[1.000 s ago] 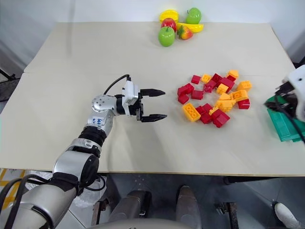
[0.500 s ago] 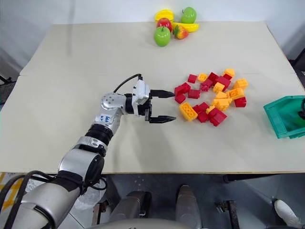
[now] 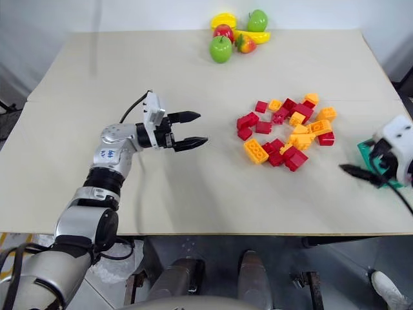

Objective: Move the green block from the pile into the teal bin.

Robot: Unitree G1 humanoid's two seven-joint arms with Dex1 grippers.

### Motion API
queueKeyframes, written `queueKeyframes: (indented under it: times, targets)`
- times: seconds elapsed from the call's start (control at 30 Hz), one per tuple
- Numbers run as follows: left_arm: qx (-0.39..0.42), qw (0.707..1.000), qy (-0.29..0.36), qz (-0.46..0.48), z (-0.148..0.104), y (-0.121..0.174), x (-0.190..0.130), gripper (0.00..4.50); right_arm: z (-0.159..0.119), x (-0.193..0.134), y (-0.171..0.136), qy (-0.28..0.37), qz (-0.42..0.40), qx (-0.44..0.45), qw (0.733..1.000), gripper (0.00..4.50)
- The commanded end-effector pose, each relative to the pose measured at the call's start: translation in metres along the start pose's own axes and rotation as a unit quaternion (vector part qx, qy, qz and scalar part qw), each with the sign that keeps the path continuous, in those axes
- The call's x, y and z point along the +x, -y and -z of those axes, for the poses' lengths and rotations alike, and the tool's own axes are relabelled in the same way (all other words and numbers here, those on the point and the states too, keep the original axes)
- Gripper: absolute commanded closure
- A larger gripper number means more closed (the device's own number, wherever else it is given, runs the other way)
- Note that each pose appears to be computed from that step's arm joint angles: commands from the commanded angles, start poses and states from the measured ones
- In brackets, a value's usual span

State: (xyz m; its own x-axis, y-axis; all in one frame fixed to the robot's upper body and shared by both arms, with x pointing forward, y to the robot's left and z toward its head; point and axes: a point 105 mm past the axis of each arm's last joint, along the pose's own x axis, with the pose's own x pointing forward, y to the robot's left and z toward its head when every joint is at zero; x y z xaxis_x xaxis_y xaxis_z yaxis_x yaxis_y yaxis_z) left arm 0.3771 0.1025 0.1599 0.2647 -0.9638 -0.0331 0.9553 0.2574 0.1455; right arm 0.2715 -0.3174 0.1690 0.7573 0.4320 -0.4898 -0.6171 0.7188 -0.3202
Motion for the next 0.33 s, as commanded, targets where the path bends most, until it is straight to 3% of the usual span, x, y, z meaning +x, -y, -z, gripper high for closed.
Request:
queueKeyframes:
  times: [0.03, 0.2, 0.33]
  targets:
    - [0.019, 1.0, 0.0, -0.002, -0.01, 0.0, -0.015, 0.0, -0.02, -0.01, -0.006, 0.084, 0.001, -0.038, 0.996, 0.01]
    - [0.005, 0.999, -0.022, -0.045, -0.002, -0.005, -0.055, 0.0, -0.009, -0.004, -0.017, 0.104, -0.018, -0.048, 0.993, 0.01]
    - [-0.017, 0.997, -0.021, -0.072, 0.002, -0.007, -0.068, 0.0, -0.011, -0.005, -0.01, 0.132, 0.033, -0.041, 0.99, 0.01]
